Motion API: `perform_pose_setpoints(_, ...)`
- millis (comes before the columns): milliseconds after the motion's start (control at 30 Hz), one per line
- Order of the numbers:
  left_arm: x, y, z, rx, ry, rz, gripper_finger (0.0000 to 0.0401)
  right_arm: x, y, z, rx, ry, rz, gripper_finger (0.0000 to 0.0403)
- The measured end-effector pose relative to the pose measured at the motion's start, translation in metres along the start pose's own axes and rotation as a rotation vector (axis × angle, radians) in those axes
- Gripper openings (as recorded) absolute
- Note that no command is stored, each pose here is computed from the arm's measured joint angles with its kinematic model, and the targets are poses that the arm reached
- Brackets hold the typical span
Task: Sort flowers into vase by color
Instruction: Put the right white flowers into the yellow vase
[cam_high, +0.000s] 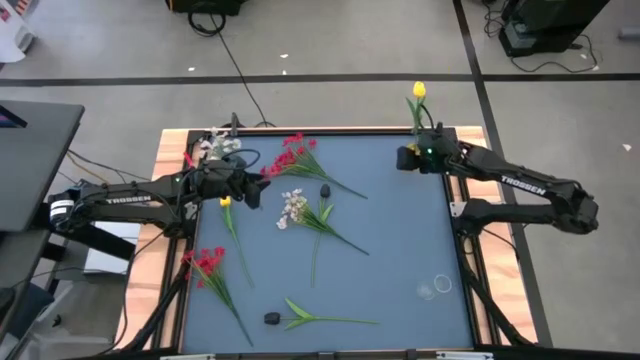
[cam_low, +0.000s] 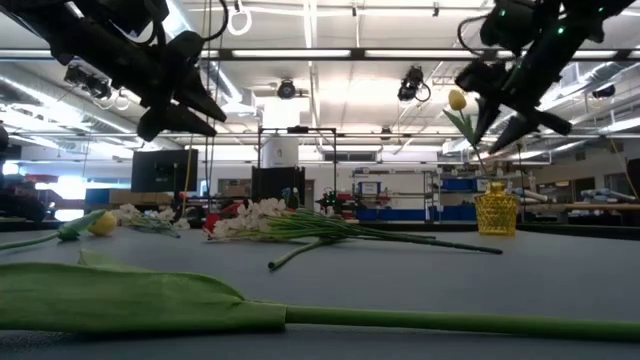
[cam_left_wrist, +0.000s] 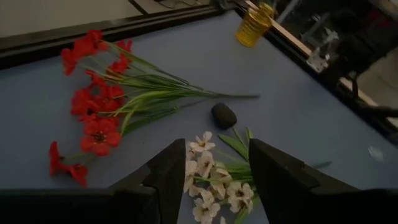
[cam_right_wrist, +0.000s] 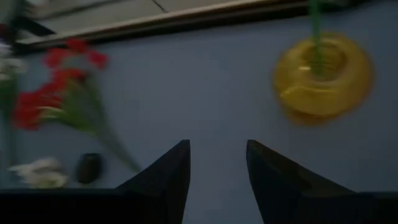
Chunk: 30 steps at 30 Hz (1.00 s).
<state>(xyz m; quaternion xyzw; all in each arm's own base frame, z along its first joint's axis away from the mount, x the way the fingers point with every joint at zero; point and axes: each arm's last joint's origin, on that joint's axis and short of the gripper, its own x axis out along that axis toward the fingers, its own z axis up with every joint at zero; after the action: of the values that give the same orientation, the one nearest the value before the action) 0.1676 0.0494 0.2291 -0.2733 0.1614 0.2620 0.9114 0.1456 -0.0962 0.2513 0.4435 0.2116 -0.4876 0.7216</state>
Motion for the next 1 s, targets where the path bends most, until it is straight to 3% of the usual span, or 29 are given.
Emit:
perform_pose_setpoints(433, 0.000, 0.001, -0.001, 0.191, 0.013, 0.006, 0.0183, 0.017, 0.079, -0.049, -0.137, 0.000, 0.393, 0.0160)
perform_pose_setpoints(800, 0.000, 0.003, -0.006, 0.218, 0.070, 0.019, 0.0183, 0.062, 0.120, -0.131, -0.233, 0.144, 0.500, 0.0139)
perform_pose_setpoints(1000, -0.001, 0.004, -0.012, 0.284, 0.150, -0.034, 0.0183, 0.074, 0.160, -0.152, -0.410, 0.209, 0.574, 0.0137)
